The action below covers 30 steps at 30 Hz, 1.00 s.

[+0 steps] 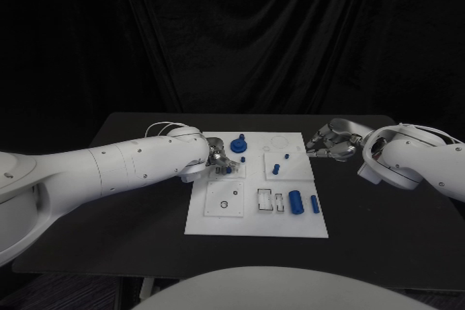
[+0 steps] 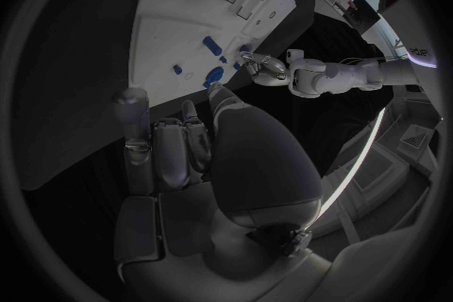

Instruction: Assemble the parts on the task board

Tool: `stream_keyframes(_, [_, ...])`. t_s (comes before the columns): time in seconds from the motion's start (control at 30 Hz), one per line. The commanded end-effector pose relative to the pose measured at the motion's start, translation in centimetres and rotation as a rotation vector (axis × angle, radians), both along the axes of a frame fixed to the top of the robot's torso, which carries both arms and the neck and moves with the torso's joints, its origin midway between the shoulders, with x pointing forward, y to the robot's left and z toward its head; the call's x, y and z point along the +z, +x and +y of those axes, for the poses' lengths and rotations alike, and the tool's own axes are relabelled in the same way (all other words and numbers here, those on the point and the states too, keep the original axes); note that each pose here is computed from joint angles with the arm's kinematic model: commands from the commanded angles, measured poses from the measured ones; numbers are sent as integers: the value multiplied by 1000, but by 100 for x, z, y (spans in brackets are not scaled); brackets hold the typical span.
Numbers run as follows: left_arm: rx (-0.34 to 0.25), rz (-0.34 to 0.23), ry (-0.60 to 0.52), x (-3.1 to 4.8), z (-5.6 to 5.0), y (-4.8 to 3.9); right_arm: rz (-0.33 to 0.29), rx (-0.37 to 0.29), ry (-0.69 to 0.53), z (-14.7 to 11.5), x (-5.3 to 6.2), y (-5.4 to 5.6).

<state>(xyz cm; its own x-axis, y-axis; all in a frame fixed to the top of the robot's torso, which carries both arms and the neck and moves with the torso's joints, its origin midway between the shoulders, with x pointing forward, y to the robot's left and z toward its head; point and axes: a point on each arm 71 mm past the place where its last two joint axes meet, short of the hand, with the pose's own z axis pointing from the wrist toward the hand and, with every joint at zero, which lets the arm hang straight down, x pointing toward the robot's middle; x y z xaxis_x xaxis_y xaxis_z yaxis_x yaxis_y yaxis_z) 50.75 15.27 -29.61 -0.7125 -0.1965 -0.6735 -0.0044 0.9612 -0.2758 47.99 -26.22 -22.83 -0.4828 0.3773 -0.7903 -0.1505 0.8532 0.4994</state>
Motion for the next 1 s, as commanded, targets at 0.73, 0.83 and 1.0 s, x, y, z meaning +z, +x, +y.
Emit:
stream_keyframes(0.73, [45, -182, -123, 401, 254, -18, -8, -21, 0, -67, 6, -29])
stream_keyframes(0.83, [39, -256, -161, 634, 282, 47, -18, -24, 6, -71, 17, -34])
stream_keyframes(1.0, [17, -320, -178, 975, 341, 138, -17, -25, 5, -69, 19, -39])
